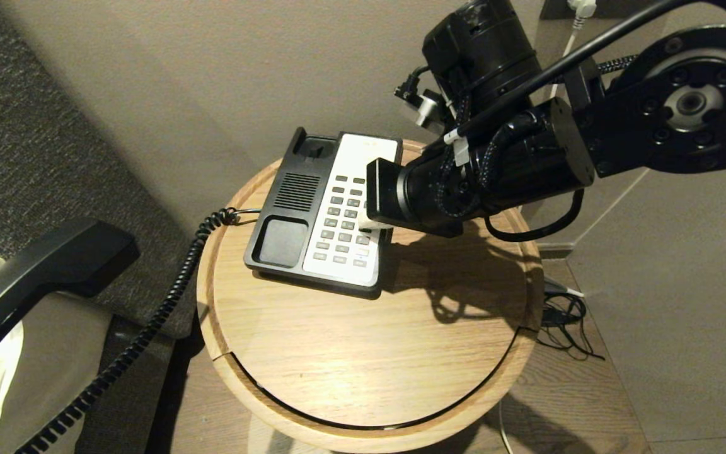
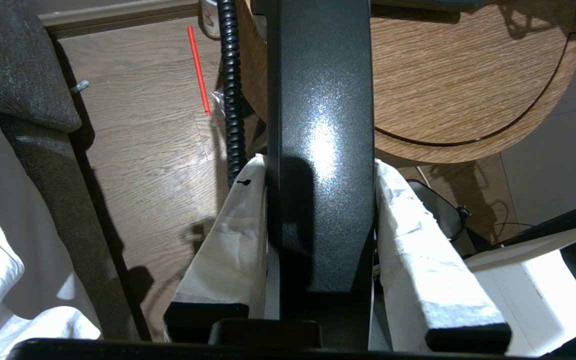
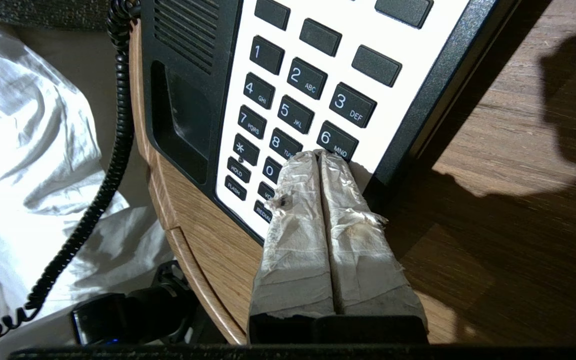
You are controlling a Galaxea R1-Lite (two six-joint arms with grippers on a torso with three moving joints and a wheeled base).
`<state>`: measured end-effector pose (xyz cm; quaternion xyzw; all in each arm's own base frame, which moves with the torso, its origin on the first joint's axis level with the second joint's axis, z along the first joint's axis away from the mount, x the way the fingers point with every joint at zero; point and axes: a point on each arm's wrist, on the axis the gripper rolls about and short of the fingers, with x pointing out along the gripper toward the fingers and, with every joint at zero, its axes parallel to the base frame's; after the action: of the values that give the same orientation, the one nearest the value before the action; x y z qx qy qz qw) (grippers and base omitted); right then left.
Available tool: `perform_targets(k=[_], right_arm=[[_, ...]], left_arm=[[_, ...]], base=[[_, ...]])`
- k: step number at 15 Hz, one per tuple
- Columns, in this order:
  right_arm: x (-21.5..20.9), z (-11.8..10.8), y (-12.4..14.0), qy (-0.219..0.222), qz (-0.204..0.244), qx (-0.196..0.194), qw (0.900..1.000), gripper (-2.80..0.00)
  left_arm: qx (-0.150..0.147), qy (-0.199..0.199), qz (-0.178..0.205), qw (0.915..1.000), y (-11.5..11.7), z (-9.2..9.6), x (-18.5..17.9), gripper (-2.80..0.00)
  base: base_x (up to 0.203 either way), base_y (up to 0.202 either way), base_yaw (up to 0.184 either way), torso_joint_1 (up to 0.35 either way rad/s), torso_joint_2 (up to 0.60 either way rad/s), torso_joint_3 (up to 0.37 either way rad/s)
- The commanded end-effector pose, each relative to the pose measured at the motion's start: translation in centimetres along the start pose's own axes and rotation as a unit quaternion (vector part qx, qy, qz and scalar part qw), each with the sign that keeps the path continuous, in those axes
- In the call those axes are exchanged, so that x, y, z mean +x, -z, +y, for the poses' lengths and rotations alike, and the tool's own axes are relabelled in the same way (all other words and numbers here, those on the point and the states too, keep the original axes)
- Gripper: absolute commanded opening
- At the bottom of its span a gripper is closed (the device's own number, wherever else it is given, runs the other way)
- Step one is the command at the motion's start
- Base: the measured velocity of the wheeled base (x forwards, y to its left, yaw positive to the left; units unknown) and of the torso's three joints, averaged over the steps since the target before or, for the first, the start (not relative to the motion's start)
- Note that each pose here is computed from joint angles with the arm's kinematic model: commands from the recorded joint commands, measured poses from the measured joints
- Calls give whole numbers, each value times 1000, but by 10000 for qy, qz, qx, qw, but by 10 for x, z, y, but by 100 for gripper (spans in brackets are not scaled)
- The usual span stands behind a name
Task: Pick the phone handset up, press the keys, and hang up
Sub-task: Dial the number
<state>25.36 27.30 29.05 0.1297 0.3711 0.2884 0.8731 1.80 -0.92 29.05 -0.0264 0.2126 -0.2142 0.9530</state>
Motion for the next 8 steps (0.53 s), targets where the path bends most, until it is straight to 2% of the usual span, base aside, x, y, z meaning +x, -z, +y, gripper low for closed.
perform_targets(k=[1, 8], right_arm=[[2, -3, 1, 75, 62, -4, 10000, -280], [-15, 10, 0, -165, -108, 7, 9998, -280]], left_arm=[[-6, -10, 16, 10000, 0, 0, 0, -280], [-3, -19, 62, 10000, 2, 0, 2, -280]], base=[[0, 0, 0, 0, 0, 0], [0, 0, 0, 0, 0, 0]])
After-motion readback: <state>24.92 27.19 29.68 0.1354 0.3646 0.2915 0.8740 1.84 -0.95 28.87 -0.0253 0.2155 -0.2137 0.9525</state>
